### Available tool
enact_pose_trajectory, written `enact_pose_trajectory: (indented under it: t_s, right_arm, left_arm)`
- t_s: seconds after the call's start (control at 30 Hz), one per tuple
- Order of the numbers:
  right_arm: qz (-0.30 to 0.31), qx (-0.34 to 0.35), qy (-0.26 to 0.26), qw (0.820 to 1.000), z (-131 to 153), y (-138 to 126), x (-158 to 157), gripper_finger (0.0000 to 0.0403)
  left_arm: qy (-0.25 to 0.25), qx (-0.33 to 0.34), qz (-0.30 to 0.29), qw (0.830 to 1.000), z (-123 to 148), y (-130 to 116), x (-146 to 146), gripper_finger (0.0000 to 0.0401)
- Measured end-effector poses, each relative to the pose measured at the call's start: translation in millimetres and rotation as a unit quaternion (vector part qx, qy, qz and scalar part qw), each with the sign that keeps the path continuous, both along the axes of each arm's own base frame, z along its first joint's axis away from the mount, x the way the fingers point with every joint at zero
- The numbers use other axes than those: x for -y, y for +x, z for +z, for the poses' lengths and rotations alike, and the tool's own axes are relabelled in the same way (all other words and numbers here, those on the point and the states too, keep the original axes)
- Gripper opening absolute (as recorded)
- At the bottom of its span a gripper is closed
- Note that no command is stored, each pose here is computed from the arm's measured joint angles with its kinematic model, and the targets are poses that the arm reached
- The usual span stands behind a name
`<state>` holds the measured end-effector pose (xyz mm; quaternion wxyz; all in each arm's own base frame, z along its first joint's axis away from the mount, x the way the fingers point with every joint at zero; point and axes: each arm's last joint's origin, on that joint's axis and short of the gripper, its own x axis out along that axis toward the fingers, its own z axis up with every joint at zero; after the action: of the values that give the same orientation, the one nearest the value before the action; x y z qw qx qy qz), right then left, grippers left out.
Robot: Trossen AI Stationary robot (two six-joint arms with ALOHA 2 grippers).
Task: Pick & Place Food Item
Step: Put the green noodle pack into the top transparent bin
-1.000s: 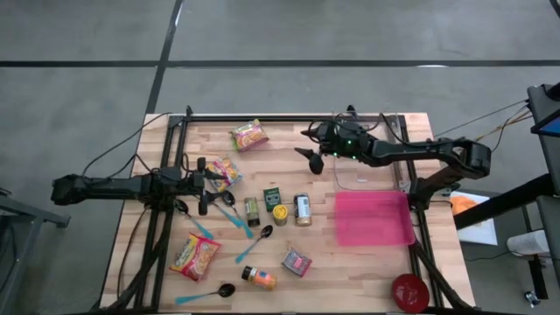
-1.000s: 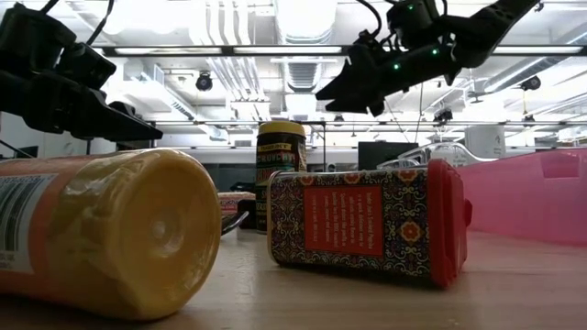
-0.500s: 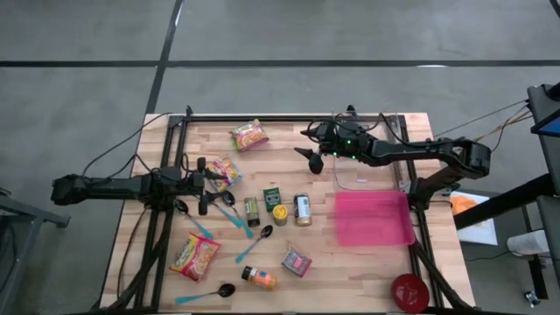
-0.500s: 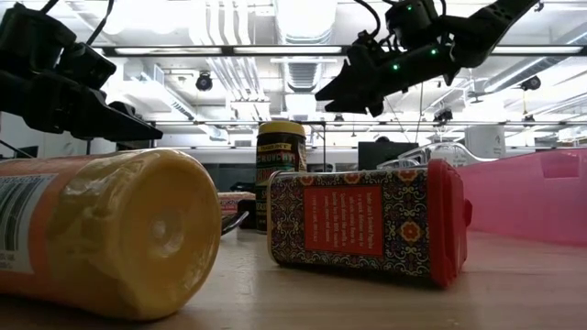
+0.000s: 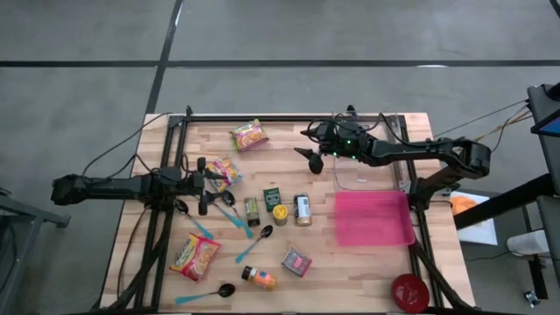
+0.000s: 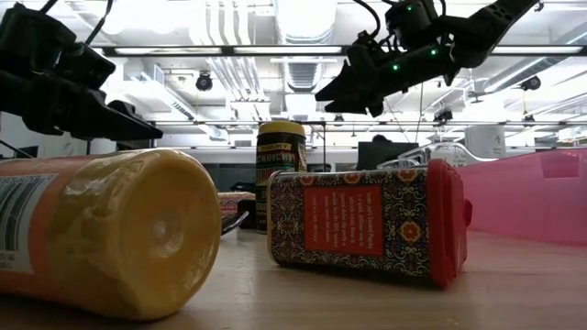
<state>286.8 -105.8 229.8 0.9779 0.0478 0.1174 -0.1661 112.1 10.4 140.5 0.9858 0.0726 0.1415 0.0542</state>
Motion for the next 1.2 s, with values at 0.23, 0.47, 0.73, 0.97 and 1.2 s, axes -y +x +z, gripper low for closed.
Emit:
enact_pose_trajectory:
  t_s: [0.23,0.47,0.73,0.97,1.2]
  right_arm:
    - [0.000,0.000,0.000,1.000,0,0,0,0.0312]
    - [0.000,0.000,0.000,1.000,0,0,0,0.0312]
    - [0.000,0.000,0.000,1.000,0,0,0,0.0312]
    - [0.000,0.000,0.001,1.000,0,0,0,0.0312]
    - [0.000,0.000,0.000,1.000,0,0,0,0.0312]
  left_arm:
    - [-0.097,0.014,0.027,0.995,0,0,0,0.0244]
    - [-0.322,0.076,0.086,0.940,6,1,0,0.0244]
    - [-0.316,0.050,0.122,0.940,5,2,-1,0.0244]
    - [-0.186,0.082,0.081,0.976,56,8,-2,0.0244]
    - [-0.148,-0.020,0.127,0.981,102,20,-5,0.0244]
